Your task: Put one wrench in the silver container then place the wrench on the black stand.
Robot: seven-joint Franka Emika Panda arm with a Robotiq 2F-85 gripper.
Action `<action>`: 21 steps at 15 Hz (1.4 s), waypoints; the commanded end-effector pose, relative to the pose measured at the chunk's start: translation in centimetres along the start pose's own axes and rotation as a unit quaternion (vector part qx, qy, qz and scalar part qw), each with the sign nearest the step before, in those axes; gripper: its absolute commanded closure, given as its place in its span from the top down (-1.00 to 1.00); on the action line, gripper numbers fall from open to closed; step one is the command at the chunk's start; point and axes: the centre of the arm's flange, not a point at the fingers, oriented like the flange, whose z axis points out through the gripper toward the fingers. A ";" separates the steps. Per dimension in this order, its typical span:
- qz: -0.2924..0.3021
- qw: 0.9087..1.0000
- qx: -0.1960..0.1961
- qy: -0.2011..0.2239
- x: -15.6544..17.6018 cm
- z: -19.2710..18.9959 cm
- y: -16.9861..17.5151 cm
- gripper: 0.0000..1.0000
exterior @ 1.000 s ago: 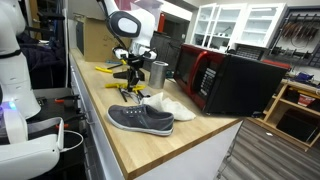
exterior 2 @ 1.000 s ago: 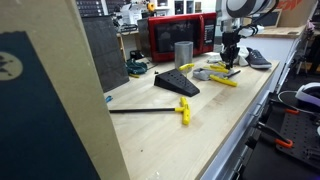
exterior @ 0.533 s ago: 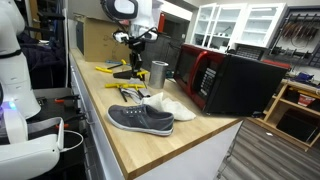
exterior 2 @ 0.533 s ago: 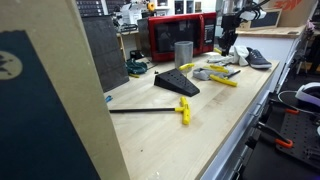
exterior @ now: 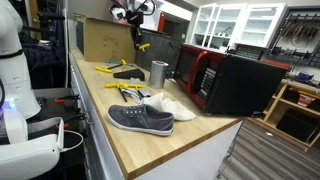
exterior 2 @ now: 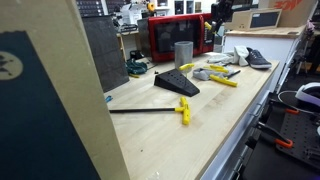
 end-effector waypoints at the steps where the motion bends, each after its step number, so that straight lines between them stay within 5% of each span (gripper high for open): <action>1: 0.037 0.996 0.067 0.053 3.3 -3.0 -2.6 -0.92; 6: 0.086 0.980 0.145 0.103 7.7 -3.7 -5.5 -0.92; 12: 0.163 0.954 0.223 0.116 10.4 -2.3 -6.4 -0.92; 21: 0.257 0.911 0.289 0.145 10.4 -2.8 -1.6 -0.92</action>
